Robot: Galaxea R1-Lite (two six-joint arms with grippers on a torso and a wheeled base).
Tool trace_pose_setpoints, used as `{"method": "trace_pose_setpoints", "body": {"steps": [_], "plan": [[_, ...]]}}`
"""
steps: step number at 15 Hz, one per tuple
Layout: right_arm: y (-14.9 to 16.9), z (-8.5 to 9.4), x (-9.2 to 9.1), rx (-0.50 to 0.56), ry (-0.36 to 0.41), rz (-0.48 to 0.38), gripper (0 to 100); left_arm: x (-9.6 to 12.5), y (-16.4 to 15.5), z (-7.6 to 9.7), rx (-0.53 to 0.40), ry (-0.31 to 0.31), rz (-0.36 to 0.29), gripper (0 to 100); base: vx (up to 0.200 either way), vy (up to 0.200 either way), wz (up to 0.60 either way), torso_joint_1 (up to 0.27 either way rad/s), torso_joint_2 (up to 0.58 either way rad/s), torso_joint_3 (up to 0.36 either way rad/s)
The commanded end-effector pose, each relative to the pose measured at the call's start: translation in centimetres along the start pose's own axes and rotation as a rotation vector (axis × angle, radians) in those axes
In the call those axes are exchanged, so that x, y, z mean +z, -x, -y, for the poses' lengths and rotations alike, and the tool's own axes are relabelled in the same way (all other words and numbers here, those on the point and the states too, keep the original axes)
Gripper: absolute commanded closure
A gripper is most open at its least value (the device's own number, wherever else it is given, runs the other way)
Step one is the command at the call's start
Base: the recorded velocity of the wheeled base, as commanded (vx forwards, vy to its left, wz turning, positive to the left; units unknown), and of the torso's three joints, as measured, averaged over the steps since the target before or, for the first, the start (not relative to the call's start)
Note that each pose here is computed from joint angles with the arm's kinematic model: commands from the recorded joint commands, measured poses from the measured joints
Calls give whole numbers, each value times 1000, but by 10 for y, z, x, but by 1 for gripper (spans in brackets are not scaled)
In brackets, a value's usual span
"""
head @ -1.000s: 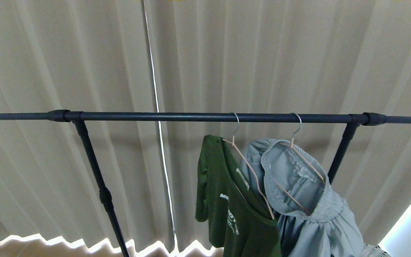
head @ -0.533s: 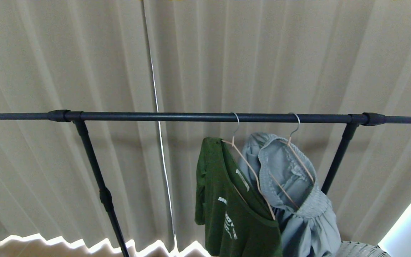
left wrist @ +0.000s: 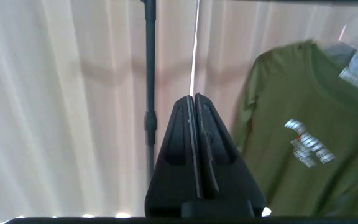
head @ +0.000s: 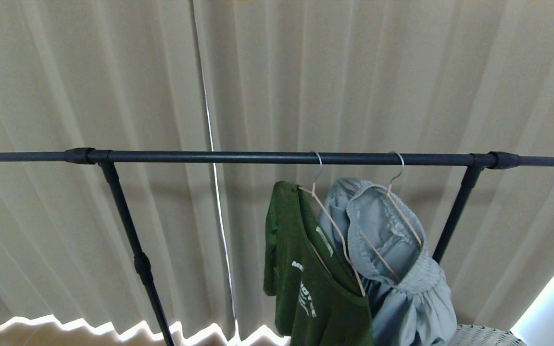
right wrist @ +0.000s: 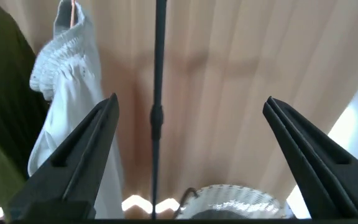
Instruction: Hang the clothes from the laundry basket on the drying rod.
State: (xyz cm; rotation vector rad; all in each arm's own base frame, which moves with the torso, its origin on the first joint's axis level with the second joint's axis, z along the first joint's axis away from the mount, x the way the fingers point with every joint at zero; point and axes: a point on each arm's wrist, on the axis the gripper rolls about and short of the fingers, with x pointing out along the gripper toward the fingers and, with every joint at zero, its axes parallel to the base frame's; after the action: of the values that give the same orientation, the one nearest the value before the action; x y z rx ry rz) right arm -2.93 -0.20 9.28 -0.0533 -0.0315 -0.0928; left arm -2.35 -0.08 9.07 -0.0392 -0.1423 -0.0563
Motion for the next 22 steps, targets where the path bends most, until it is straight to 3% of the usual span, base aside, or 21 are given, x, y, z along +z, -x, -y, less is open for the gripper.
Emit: {"method": "trace_pose_setpoints", "body": {"steps": [1, 8, 22], "plan": [[-5, -2, -17, 7, -39, -40, 0, 0, 0, 0, 7, 7, 6, 100, 0, 0, 0, 0, 0, 0], [-5, -3, -17, 75, -35, -45, 0, 0, 0, 0, 9, 7, 6, 100, 0, 0, 0, 0, 0, 0], [-6, -3, -17, 72, -47, -38, 0, 0, 0, 0, 9, 7, 6, 100, 0, 0, 0, 0, 0, 0]]}}
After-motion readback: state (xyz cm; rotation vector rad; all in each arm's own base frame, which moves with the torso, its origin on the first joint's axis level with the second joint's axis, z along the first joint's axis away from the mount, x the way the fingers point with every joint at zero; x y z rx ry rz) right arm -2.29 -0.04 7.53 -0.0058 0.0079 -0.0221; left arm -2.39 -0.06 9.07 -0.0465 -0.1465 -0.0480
